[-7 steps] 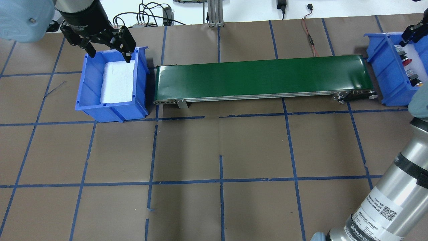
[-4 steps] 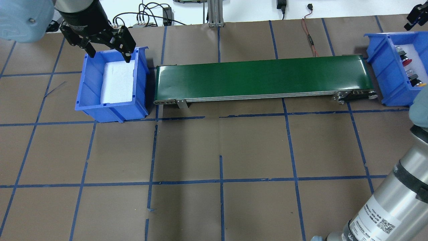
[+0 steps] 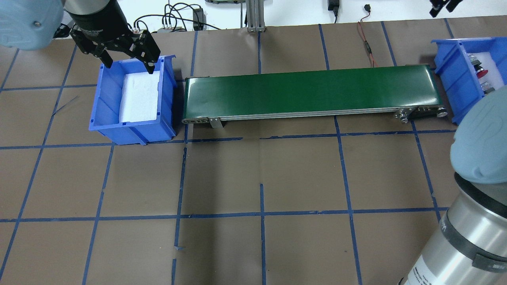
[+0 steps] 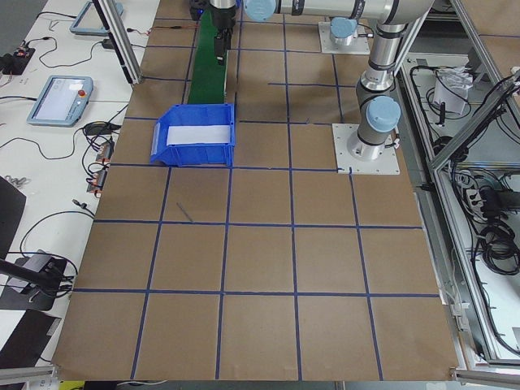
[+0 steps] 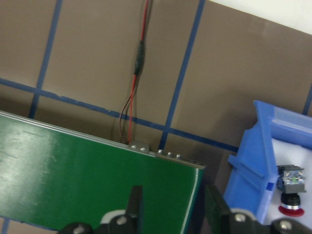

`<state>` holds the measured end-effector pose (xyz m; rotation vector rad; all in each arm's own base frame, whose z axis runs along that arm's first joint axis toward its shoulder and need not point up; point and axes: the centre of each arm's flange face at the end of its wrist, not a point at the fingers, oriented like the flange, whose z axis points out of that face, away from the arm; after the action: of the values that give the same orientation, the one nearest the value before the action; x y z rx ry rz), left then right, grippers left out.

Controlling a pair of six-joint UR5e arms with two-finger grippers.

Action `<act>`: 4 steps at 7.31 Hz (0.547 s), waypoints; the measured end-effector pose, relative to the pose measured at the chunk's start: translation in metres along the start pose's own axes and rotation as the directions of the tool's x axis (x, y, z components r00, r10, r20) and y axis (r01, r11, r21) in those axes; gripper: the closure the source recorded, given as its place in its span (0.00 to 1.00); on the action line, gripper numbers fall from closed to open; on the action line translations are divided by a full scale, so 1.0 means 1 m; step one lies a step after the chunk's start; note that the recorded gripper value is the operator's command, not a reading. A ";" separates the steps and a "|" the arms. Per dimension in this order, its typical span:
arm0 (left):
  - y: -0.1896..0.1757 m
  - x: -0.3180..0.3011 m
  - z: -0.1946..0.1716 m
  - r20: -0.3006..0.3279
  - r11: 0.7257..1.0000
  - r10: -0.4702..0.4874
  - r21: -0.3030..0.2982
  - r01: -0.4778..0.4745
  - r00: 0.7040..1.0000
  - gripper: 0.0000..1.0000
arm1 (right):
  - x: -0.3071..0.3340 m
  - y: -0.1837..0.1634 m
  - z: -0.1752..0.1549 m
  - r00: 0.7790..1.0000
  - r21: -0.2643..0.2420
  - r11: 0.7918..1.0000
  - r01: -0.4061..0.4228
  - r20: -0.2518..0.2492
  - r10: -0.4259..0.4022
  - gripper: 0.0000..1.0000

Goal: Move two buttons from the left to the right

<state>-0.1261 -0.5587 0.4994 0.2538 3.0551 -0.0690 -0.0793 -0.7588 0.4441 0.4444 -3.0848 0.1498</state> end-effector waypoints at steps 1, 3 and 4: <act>0.000 0.000 0.000 0.000 1.000 0.000 0.000 0.000 1.000 0.00 | -0.052 -0.013 -0.009 0.999 0.000 0.999 -0.044 0.008 0.044 0.21; 0.000 0.000 0.001 0.000 1.000 -0.001 -0.001 0.001 1.000 0.00 | -0.149 -0.014 -0.021 0.991 -0.035 0.991 -0.130 0.028 0.131 0.01; 0.000 0.000 0.000 0.000 1.000 -0.001 -0.001 0.001 1.000 0.00 | -0.177 -0.002 -0.023 0.985 -0.057 0.985 -0.164 0.037 0.167 0.01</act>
<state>-0.1257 -0.5590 0.4990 0.2528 3.0552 -0.0680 0.0911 -0.7084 0.4608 0.1911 -3.1553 0.0607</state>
